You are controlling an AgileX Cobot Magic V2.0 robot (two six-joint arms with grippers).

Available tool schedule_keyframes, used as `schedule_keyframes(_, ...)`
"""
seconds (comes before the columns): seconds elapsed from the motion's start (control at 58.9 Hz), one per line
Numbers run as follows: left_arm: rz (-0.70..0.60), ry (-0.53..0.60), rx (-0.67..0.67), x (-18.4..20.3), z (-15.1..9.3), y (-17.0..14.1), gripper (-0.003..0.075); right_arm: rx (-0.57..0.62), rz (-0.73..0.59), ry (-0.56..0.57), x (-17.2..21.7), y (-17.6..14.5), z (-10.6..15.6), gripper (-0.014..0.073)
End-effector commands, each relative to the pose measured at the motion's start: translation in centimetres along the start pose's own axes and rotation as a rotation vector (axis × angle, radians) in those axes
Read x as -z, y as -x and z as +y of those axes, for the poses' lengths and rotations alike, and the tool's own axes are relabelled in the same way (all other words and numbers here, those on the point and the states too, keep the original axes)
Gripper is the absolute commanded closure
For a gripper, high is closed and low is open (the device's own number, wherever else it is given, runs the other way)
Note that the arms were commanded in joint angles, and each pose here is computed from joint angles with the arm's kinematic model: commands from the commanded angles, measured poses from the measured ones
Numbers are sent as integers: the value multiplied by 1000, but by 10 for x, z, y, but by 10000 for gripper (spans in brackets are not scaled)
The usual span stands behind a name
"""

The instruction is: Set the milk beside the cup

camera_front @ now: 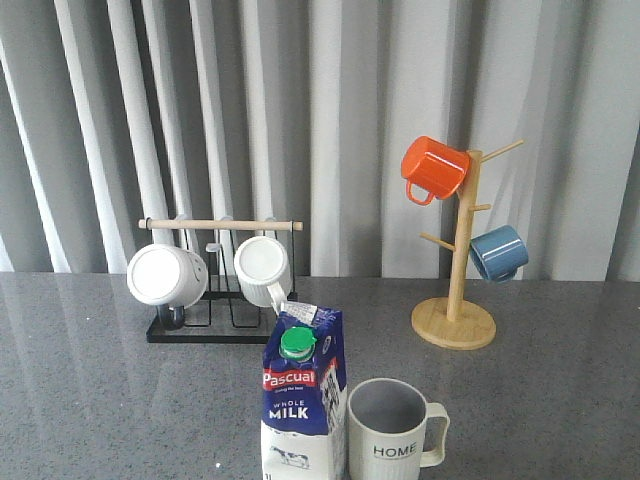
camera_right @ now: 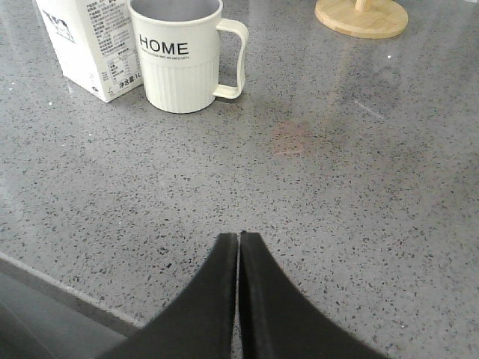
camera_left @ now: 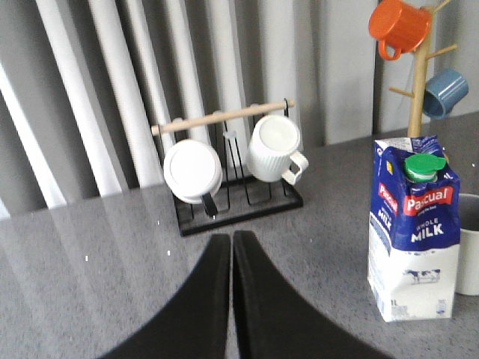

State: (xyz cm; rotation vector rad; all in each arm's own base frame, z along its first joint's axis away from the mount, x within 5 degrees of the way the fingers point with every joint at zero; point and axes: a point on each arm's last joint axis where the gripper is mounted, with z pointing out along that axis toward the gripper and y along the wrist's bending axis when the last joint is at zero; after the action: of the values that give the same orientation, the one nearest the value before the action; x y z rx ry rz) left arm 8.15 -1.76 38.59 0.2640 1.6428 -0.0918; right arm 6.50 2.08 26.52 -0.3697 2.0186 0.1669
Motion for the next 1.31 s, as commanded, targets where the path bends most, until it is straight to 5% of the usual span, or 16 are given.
schedule_keyframes(0.0,-222,-13,-47,5,-5,-16,727,4,-86,-1,3,13,0,601)
schedule_keyframes(0.357,-383,85,1,33,-11,-122,727,5,-86,-2,3,13,0,601)
schedule_keyframes(0.527,-310,110,144,23,-10,-145,727,5,-84,-2,4,13,0,601)
schedule_keyframes(1.291,-238,114,149,14,-12,-172,727,5,-81,-2,4,12,0,601)
